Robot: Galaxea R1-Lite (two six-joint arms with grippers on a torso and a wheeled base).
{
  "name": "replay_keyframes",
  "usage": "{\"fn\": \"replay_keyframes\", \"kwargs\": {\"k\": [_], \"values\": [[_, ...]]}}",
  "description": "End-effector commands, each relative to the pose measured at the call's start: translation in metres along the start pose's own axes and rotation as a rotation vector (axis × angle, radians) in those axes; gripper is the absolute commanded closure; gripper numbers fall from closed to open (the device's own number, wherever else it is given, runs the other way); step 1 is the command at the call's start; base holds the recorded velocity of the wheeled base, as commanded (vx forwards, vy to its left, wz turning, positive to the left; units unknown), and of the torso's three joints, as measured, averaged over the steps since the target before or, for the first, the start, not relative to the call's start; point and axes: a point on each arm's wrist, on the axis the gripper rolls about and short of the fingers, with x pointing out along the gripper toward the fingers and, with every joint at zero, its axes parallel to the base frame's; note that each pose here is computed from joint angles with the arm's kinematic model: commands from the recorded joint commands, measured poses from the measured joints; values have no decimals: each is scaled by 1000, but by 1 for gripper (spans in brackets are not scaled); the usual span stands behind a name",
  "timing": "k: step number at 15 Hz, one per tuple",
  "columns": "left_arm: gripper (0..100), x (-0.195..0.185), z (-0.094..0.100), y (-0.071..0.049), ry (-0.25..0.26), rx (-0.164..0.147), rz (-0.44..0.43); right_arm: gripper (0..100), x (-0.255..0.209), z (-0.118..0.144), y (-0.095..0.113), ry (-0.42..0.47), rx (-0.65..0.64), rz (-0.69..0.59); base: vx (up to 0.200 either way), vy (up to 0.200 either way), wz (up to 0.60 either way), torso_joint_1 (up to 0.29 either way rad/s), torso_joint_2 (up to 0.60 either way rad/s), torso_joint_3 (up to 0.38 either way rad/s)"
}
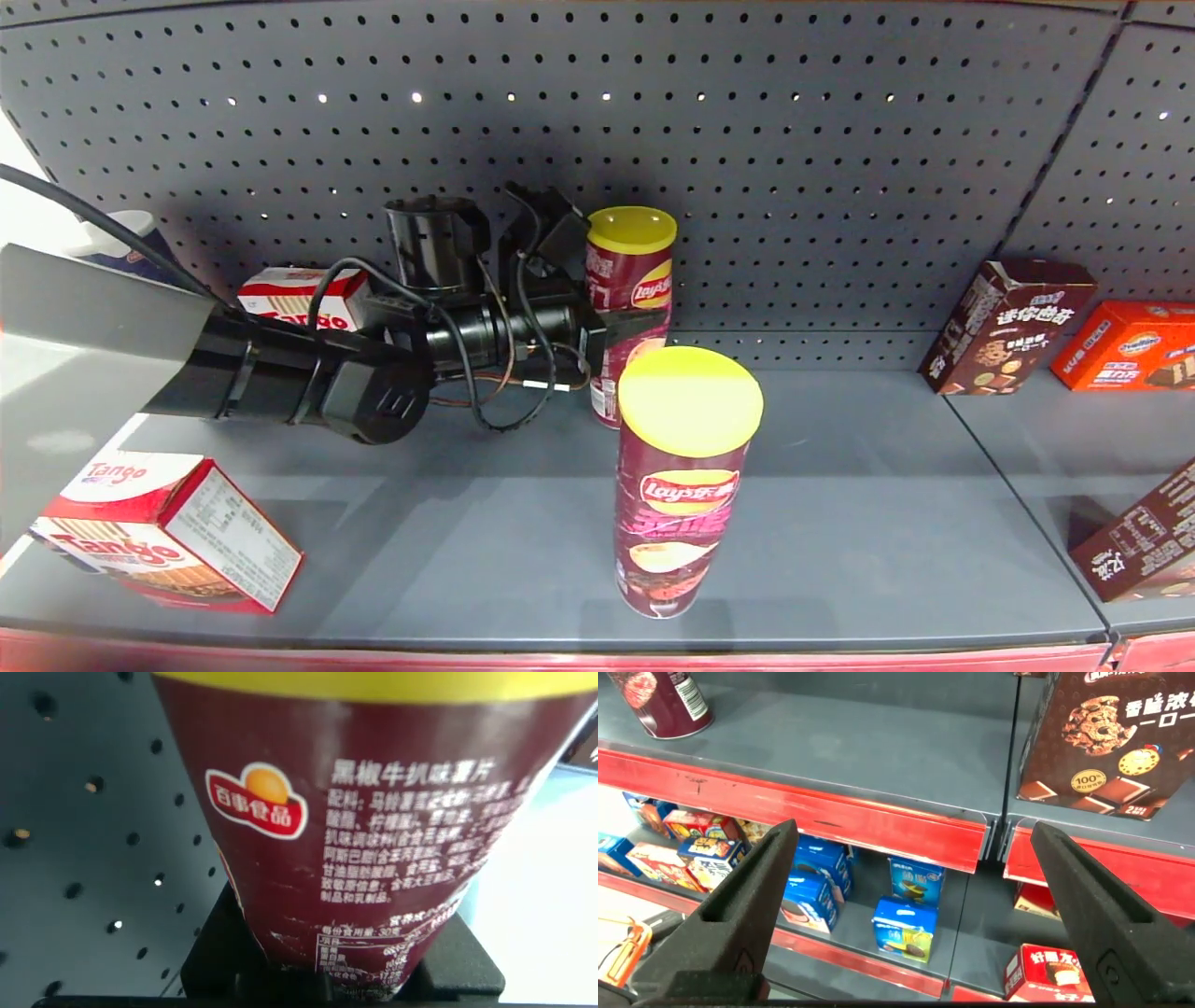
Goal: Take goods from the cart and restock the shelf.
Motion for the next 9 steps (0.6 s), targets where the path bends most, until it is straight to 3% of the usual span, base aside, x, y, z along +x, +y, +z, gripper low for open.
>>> {"fn": "replay_keyframes", "kwargs": {"k": [1,5,6,9], "values": [[100,2,-6,1,7,5,0,0,0,0,0,1,0,0,0,0,0,0,0,0],[100,3,-12,1,18,-1,0,0,0,0,0,1,0,2,0,0,0,0,0,0],[0,3,-11,1,8,7,0,0,0,0,0,1,0,0,0,0,0,0,0,0],[0,2,-13,0,1,13,17,0,0,0,0,1,0,0,0,0,0,0,0,0]]}}
